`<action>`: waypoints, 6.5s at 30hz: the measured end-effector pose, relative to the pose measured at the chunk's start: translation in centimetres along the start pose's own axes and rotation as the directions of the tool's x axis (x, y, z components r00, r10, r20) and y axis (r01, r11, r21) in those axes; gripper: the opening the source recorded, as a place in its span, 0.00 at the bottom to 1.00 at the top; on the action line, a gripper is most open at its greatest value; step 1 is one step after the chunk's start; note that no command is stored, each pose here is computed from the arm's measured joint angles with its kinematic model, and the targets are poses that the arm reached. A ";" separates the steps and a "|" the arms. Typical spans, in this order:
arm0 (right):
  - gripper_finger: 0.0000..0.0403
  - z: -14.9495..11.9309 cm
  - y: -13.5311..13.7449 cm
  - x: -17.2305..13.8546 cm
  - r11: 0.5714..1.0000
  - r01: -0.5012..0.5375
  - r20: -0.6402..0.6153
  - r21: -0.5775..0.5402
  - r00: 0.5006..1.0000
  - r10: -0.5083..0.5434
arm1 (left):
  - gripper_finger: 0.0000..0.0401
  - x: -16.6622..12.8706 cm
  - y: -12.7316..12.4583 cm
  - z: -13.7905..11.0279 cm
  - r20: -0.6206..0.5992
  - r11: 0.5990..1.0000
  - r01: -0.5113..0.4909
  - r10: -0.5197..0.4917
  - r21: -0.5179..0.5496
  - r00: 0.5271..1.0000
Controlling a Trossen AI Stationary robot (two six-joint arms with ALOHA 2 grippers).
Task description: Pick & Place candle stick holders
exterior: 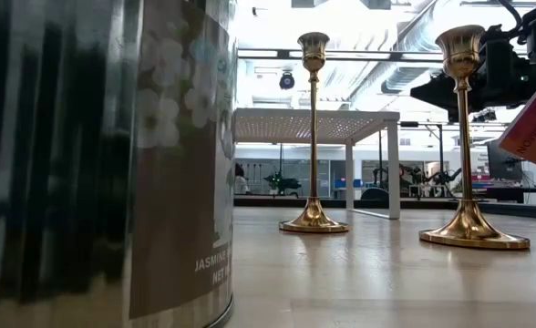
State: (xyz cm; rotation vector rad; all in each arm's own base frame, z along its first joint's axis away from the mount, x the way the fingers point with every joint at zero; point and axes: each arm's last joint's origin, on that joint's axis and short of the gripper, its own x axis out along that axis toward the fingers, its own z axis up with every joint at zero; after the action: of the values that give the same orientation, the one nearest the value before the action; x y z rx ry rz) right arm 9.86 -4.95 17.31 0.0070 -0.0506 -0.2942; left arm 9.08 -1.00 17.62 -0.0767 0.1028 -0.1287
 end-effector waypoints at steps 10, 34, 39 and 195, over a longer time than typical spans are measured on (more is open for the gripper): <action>0.00 0.0 0.0 0.0 1.000 0.000 0.000 0.000 1.000 0.000 | 0.00 0.0 0.0 0.0 0.000 1.000 0.000 0.000 0.000 1.000; 0.00 0.0 0.0 0.0 1.000 0.000 0.000 0.000 1.000 0.000 | 0.00 0.0 0.0 0.0 0.000 1.000 0.000 0.000 0.000 1.000; 0.00 0.0 0.0 0.0 1.000 0.000 0.000 0.000 1.000 0.000 | 0.00 0.0 0.0 0.0 0.000 1.000 0.000 0.000 0.000 1.000; 0.53 7.8 19.7 8.3 0.921 -0.356 -0.804 0.159 0.494 0.330 | 0.56 -0.1 0.7 0.3 0.040 0.938 -0.222 0.241 -0.265 0.970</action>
State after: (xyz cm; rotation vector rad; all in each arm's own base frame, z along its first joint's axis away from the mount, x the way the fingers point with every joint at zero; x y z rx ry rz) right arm 23.09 11.54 25.74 0.1074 0.9053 0.1474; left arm 9.10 -0.29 17.85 -0.3297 0.0552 0.1244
